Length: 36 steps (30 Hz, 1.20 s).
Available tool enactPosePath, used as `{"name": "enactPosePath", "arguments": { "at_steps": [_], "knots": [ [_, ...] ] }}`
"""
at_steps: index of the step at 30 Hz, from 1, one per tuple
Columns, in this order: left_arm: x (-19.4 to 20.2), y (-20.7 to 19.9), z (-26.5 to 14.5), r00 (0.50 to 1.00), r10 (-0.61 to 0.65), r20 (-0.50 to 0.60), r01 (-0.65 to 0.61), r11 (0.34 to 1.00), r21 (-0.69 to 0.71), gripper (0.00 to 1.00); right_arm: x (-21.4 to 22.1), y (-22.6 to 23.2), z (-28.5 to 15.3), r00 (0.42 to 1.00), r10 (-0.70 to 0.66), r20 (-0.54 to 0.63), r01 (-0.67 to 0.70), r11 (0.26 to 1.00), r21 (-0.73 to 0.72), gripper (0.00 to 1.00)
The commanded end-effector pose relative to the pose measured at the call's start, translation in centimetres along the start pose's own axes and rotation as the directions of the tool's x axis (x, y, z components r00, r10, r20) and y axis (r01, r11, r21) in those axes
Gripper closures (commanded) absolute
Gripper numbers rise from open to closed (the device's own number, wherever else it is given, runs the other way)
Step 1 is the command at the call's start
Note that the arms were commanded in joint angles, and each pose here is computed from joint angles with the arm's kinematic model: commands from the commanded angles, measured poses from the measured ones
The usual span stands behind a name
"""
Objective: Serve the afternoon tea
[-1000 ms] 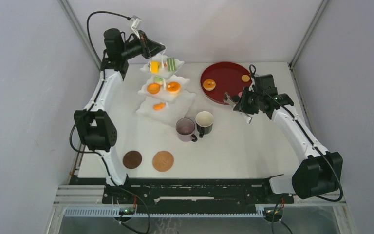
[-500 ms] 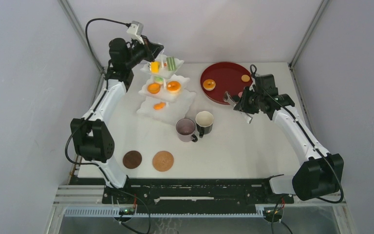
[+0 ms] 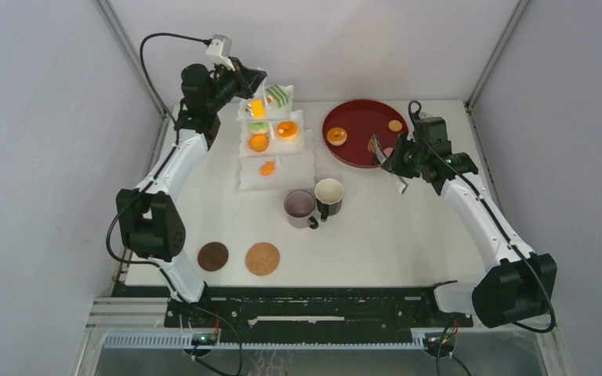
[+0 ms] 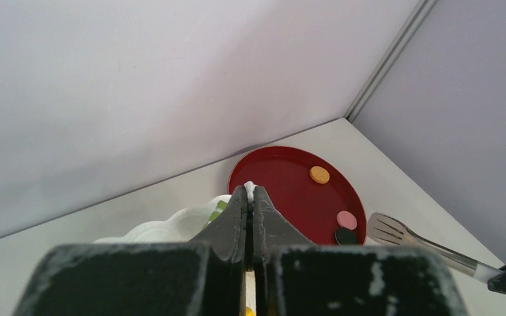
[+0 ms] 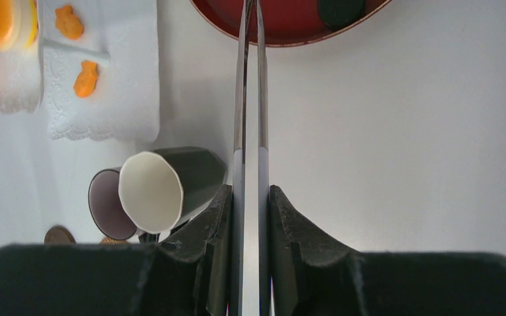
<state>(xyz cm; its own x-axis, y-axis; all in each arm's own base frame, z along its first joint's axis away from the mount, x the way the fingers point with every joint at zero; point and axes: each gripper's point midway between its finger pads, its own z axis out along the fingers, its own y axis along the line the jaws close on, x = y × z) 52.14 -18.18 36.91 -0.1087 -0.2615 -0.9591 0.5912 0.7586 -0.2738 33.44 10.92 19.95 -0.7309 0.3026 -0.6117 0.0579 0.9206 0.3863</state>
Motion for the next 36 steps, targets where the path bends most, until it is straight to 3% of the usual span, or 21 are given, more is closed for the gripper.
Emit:
{"name": "enactPosePath", "arguments": {
  "at_steps": [1,4,18,25,29,36],
  "knots": [
    [-3.6,-1.8,-0.1,0.994,0.014,0.105,-0.019,0.999,0.044,1.00,-3.7,0.4,1.1,0.991,0.064,0.114,-0.062,0.998,-0.023,0.89],
    [-3.3,-2.0,0.2,0.996,0.001,0.094,-0.007,0.998,0.056,0.99,-4.5,-1.1,2.2,0.987,0.097,0.129,-0.100,0.995,0.015,0.88],
    [-3.5,-1.4,-0.1,0.998,0.044,0.042,-0.044,0.999,0.001,0.36,-5.9,-3.9,5.0,0.985,0.130,0.114,-0.137,0.989,0.048,0.75],
    [-4.3,-1.2,-0.7,0.997,0.067,0.042,-0.065,0.997,-0.034,0.09,-7.3,-4.1,5.3,0.978,0.160,0.131,-0.165,0.986,0.027,0.70],
    [-4.7,-0.5,-1.2,0.996,0.078,0.035,-0.074,0.993,-0.096,0.01,-7.7,-3.7,5.6,0.979,0.161,0.125,-0.163,0.987,0.004,0.68],
    [-5.7,1.0,-2.5,0.995,0.098,0.026,-0.091,0.973,-0.212,0.00,-7.9,-5.2,6.5,0.991,0.111,0.079,-0.119,0.988,0.100,0.64]
  ]
}}
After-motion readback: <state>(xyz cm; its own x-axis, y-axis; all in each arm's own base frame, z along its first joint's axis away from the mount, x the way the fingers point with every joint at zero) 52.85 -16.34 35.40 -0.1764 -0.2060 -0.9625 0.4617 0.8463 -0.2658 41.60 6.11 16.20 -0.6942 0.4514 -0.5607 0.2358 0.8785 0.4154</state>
